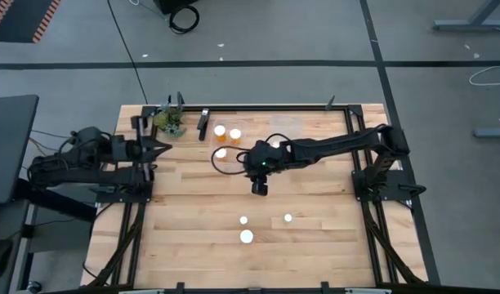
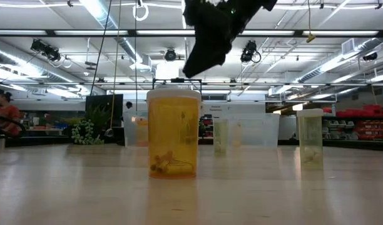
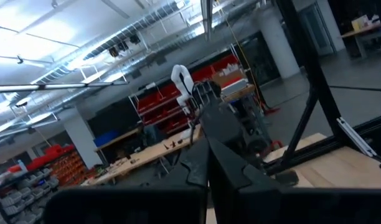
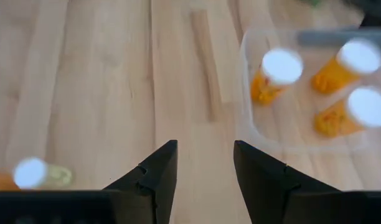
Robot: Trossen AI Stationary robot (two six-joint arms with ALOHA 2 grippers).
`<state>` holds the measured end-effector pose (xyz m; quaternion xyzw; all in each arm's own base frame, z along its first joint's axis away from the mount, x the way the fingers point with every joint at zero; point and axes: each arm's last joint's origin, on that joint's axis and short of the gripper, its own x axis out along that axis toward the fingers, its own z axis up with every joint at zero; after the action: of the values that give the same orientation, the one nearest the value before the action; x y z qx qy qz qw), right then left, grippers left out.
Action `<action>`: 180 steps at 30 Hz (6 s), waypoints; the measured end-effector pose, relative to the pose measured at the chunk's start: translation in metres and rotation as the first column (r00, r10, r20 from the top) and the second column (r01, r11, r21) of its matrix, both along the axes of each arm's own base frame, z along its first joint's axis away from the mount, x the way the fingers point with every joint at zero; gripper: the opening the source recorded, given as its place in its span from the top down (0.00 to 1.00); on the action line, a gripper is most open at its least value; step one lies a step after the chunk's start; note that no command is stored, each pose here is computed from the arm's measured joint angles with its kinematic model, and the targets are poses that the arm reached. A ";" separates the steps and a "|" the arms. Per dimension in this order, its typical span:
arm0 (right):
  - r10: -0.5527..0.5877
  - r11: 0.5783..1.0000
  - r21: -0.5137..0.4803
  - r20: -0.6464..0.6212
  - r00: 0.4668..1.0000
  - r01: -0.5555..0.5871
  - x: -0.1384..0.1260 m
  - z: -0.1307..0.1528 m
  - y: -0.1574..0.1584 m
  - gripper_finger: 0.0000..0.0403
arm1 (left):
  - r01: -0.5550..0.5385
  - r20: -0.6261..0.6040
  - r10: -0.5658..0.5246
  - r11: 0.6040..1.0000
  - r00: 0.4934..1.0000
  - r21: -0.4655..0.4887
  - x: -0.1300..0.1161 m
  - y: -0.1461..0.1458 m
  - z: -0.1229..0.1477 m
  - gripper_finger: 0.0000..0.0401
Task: Pick and place medicine bottles into bin by pill shape (circle, oval)
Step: Put the small yellow pill bottle in the right transparent bin
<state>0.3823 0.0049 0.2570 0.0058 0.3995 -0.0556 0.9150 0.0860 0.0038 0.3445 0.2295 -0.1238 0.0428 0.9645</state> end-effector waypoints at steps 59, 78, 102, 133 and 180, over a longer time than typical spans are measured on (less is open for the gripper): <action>0.012 1.000 -0.006 -0.288 0.957 -0.015 -0.015 -0.077 0.013 0.45 | 0.006 -0.011 -0.006 1.000 1.000 -0.025 -0.001 0.000 -0.001 0.95; 0.007 1.000 -0.003 -0.288 0.958 -0.008 -0.015 -0.077 0.013 0.67 | 0.005 -0.011 -0.005 1.000 1.000 -0.025 -0.001 0.000 -0.001 0.94; -0.009 0.999 -0.041 -0.319 0.948 -0.004 -0.001 -0.014 -0.011 0.65 | 0.005 -0.022 -0.005 1.000 1.000 -0.026 0.000 0.000 -0.002 0.92; -0.313 0.949 -0.056 -0.223 0.923 0.309 -0.044 0.035 -0.136 0.65 | 0.001 -0.034 -0.002 1.000 0.999 -0.018 0.000 0.000 -0.003 0.94; -0.515 0.837 -0.039 -0.395 0.761 0.546 -0.112 -0.063 -0.198 0.65 | 0.001 -0.033 -0.001 1.000 0.999 -0.019 0.000 0.000 -0.003 0.92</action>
<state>0.2700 -0.1933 0.1938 0.1435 0.5572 -0.2963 0.7623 0.0858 0.0039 0.3412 0.2210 -0.1074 0.0396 0.9685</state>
